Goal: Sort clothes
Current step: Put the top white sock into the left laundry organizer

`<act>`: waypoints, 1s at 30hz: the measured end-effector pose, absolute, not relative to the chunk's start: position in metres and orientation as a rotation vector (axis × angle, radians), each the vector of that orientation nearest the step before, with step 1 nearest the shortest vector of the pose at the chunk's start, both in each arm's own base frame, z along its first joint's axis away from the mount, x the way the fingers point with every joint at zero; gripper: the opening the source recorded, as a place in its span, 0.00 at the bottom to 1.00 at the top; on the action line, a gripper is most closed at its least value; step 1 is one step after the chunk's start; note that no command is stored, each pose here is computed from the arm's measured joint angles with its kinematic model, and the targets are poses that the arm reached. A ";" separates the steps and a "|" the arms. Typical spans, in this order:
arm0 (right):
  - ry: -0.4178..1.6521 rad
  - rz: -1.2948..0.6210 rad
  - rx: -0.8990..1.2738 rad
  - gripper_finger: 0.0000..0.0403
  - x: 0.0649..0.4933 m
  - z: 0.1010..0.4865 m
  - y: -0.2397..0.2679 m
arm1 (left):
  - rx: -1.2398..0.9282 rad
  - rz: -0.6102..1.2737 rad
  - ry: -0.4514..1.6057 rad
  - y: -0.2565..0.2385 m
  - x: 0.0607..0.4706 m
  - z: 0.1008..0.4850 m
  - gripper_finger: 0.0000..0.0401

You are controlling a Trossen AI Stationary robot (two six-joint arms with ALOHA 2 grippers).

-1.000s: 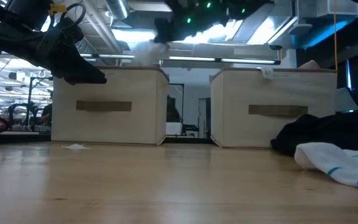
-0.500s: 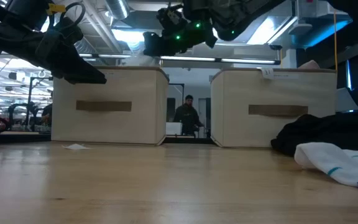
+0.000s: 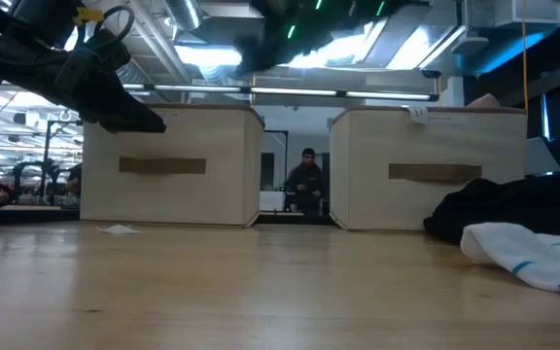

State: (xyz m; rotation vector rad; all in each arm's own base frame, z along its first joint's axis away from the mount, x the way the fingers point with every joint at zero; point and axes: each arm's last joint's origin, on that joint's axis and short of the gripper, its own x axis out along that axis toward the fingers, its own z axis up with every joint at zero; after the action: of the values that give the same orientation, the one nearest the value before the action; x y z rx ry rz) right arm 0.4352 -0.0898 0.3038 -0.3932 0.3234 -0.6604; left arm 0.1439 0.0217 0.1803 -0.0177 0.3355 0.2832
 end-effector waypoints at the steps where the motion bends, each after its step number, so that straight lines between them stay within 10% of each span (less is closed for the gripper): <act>1: 0.355 -0.656 -0.401 0.55 0.429 0.313 -0.078 | -0.019 0.284 0.333 0.022 0.144 0.181 0.40; 12: 0.774 -0.424 -0.162 0.60 0.340 0.329 0.060 | -0.021 0.284 0.330 0.022 0.144 0.181 0.40; 30: 1.475 -0.681 0.422 0.60 0.225 0.250 0.160 | -0.035 0.286 0.322 0.022 0.144 0.181 0.40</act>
State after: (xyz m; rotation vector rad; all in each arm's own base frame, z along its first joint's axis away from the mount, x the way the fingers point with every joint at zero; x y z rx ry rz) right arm 0.2254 0.1600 0.2500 0.4220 1.4746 -0.6814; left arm 0.1443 0.0218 0.1814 -0.0352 0.3216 0.2861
